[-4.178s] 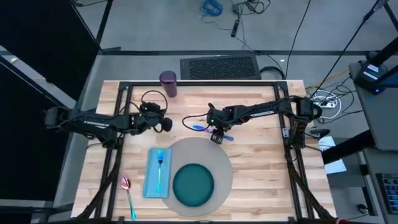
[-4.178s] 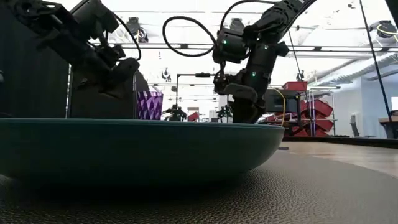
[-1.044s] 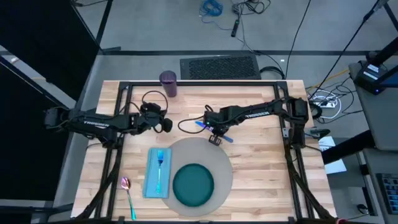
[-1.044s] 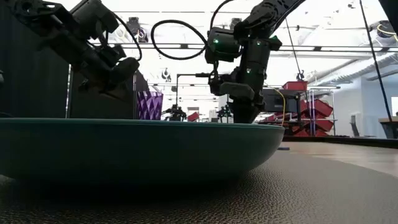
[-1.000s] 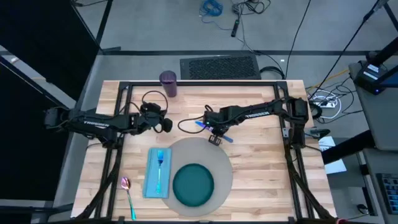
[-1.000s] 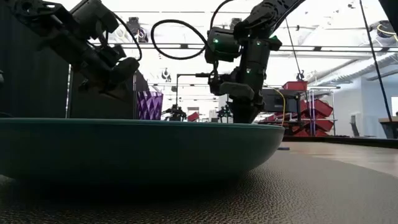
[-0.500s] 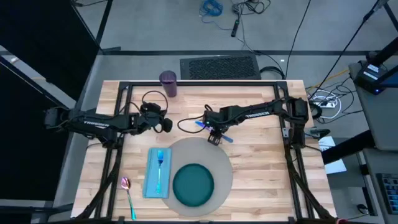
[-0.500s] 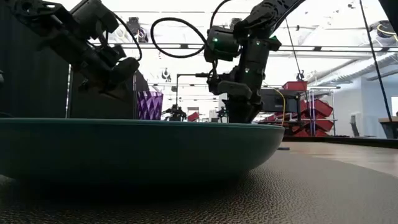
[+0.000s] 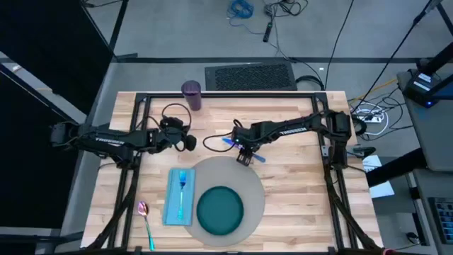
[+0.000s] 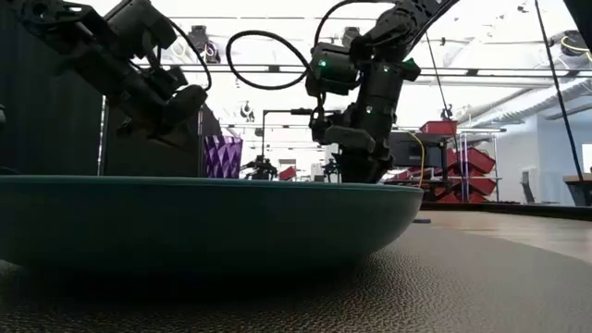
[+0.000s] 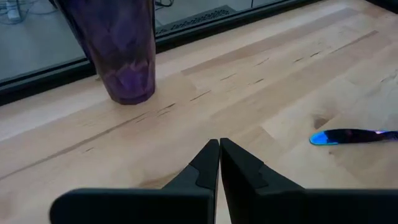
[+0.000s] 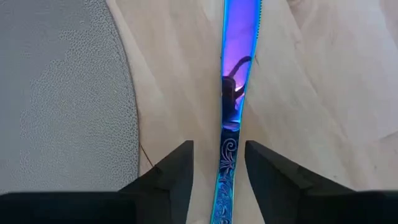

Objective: Set table place
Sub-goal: Move the blue table knife to the right of gray placemat

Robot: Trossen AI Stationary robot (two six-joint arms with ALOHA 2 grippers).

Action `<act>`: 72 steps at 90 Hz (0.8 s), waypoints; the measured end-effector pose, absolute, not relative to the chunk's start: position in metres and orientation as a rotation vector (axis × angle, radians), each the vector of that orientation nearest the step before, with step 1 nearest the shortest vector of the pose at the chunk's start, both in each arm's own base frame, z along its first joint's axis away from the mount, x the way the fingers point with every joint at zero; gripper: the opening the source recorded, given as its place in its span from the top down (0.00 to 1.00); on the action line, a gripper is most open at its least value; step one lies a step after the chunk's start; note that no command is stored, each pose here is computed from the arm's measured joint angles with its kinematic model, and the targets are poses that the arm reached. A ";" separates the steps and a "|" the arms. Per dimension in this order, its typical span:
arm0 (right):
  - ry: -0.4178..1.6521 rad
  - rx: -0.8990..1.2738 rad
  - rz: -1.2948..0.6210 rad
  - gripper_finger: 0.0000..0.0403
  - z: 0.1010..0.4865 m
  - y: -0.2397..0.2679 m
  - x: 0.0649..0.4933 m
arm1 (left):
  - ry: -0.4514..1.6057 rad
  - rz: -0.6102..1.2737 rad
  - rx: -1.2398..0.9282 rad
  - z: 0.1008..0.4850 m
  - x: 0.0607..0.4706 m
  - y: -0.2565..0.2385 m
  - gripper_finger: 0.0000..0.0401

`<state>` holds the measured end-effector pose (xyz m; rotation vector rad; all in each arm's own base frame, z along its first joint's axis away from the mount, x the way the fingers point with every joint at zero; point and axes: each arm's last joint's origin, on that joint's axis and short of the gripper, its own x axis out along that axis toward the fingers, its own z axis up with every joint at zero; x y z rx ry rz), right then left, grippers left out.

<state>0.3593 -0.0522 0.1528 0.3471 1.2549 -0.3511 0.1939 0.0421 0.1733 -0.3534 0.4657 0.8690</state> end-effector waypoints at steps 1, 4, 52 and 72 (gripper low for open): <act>1.255 0.347 -0.351 0.67 0.153 -0.052 0.359 | 0.466 0.869 -0.353 0.173 0.194 0.042 1.00; 1.255 0.346 -0.351 0.67 0.153 -0.052 0.359 | 0.466 0.869 -0.354 0.173 0.194 0.042 1.00; 1.263 0.335 -0.383 0.67 0.148 -0.053 0.356 | 0.465 0.869 -0.354 0.173 0.194 0.042 1.00; 1.272 0.342 -0.389 0.67 0.141 -0.052 0.351 | 0.469 0.849 -0.366 0.173 0.194 0.042 1.00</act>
